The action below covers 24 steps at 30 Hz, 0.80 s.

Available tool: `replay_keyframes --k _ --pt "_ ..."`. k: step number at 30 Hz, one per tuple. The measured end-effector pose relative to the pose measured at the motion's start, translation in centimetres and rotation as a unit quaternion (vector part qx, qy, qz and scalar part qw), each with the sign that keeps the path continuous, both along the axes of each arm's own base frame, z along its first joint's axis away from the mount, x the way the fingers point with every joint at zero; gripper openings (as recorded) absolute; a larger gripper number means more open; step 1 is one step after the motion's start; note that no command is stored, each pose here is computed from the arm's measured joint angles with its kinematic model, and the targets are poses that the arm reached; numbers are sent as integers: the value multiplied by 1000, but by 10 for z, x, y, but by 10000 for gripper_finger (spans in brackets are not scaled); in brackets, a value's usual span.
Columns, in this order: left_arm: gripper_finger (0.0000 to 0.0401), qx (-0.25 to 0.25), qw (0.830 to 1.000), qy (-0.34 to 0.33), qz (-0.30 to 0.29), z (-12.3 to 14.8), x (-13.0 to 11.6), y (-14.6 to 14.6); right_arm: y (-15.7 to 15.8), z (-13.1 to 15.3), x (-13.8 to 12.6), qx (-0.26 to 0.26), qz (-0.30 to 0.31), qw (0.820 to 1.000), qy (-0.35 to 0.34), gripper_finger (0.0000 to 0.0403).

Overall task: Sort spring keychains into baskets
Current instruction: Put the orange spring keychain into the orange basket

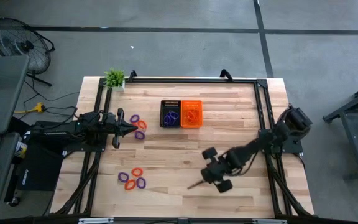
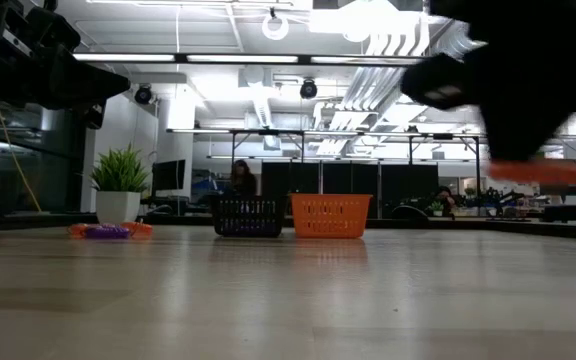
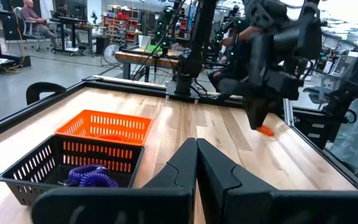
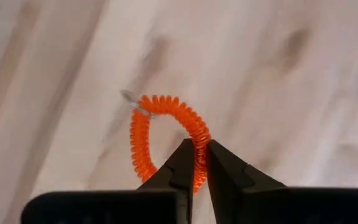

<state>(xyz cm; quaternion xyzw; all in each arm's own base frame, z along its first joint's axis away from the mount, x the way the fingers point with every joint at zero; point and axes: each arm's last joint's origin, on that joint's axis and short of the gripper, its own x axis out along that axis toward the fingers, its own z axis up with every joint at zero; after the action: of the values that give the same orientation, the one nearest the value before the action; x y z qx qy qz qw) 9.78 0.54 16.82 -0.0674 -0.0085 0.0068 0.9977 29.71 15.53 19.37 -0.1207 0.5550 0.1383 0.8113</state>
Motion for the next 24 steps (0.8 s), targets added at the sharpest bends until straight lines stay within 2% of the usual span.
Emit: replay_keyframes --k 8,15,19,24 --pt "1 0 1000 0 0 0 0 0 -52 53 43 -21 -76 995 -64 26" --pt "1 0 1000 0 -2 0 0 0 -117 84 65 -42 -193 974 -111 36" --pt "1 0 1000 0 -2 0 0 0 -159 86 67 -23 -306 945 -115 39" --pt "1 0 1000 0 -2 0 0 0 -201 83 62 12 -440 891 -110 36"
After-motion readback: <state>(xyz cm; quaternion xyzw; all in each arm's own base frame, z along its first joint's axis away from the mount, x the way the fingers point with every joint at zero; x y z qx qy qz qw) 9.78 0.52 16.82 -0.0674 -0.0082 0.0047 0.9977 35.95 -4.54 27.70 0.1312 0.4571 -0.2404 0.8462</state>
